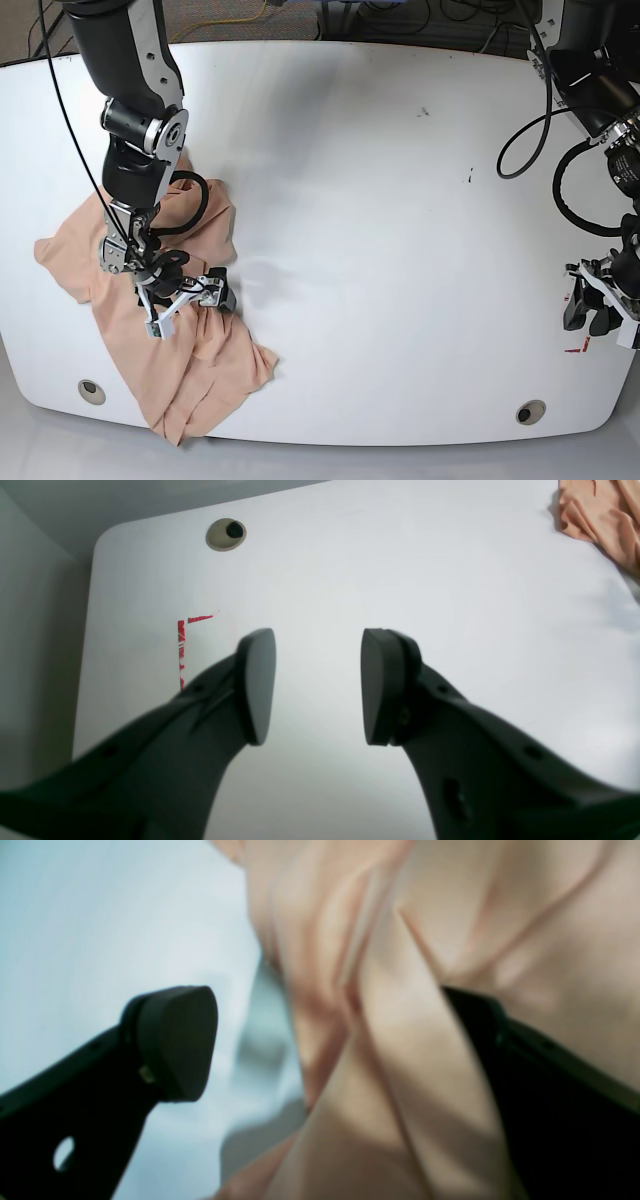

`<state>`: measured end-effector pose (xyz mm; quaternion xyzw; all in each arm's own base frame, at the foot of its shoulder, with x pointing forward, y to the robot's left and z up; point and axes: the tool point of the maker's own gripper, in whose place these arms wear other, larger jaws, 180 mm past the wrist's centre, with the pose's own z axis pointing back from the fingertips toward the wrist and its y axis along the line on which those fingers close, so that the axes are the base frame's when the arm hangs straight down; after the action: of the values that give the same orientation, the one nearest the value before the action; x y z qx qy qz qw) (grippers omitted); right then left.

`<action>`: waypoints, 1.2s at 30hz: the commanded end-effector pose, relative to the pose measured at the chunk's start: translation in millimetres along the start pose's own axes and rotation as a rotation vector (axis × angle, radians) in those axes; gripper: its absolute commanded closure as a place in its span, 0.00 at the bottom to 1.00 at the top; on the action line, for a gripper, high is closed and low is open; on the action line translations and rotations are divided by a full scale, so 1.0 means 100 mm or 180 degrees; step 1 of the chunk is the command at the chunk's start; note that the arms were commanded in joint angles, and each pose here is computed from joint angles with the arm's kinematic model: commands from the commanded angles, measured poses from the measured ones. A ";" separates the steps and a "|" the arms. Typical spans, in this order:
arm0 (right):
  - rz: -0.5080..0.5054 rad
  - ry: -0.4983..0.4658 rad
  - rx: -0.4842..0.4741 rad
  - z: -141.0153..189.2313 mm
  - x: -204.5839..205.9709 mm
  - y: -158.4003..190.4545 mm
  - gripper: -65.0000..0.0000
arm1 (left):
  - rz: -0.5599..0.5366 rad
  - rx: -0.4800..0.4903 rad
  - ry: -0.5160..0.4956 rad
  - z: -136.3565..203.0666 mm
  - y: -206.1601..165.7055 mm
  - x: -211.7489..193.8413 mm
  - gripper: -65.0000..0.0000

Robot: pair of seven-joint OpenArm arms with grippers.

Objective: Layout the t-shirt on the table in an organized manner, then fold the t-shirt properly
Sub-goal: 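Grasp the shirt with the right gripper and drag it toward the left arm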

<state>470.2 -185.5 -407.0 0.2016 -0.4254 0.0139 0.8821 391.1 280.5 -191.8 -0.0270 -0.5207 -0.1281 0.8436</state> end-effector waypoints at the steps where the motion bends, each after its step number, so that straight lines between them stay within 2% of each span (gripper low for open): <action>1: -0.0016 -0.0112 -0.0007 0.04 0.20 -0.07 0.00 | -0.0077 0.0040 -0.0216 0.07 0.05 0.22 0.60; 5: -0.0041 -0.0069 -0.0008 0.03 0.10 -0.07 0.01 | -0.0077 0.0040 -0.0216 0.07 0.05 0.22 0.60; 8: -0.0052 -0.0030 -0.0008 0.03 0.02 -0.07 0.22 | -0.0077 0.0040 -0.0216 0.07 0.05 0.22 0.60; 10: -0.0055 -0.0025 -0.0004 0.03 0.01 -0.06 0.40 | -0.0077 0.0040 -0.0216 0.07 0.05 0.22 0.60; 15: -0.0078 0.0011 0.0097 -0.06 -0.06 0.12 0.95 | -0.0077 0.0040 -0.0216 0.07 0.05 0.22 0.60; 16: -0.0079 0.0033 0.0107 -0.07 -0.08 0.13 1.00 | -0.0077 0.0040 -0.0216 0.07 0.05 0.22 0.60; 22: 0.0154 0.0586 0.0250 -0.15 -0.43 0.40 0.95 | -0.0074 0.0038 -0.0213 0.07 0.05 0.21 0.60; 26: 0.0335 0.0726 0.0296 -0.11 -0.55 0.62 0.99 | -0.0070 0.0037 -0.0210 0.06 0.05 0.21 0.60; 29: 0.0538 0.0760 0.0263 -0.01 -0.57 0.77 0.99 | -0.0063 0.0038 -0.0204 0.06 0.05 0.20 0.60; 36: 0.1308 0.0847 0.0418 0.22 -0.70 1.55 0.97 | -0.0061 0.0036 -0.0149 0.07 0.05 0.12 0.60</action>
<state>375.3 -60.8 -417.9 0.1583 -0.3036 0.2226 0.9128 387.1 282.8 -197.7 -0.0254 -0.5139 -0.1270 0.8480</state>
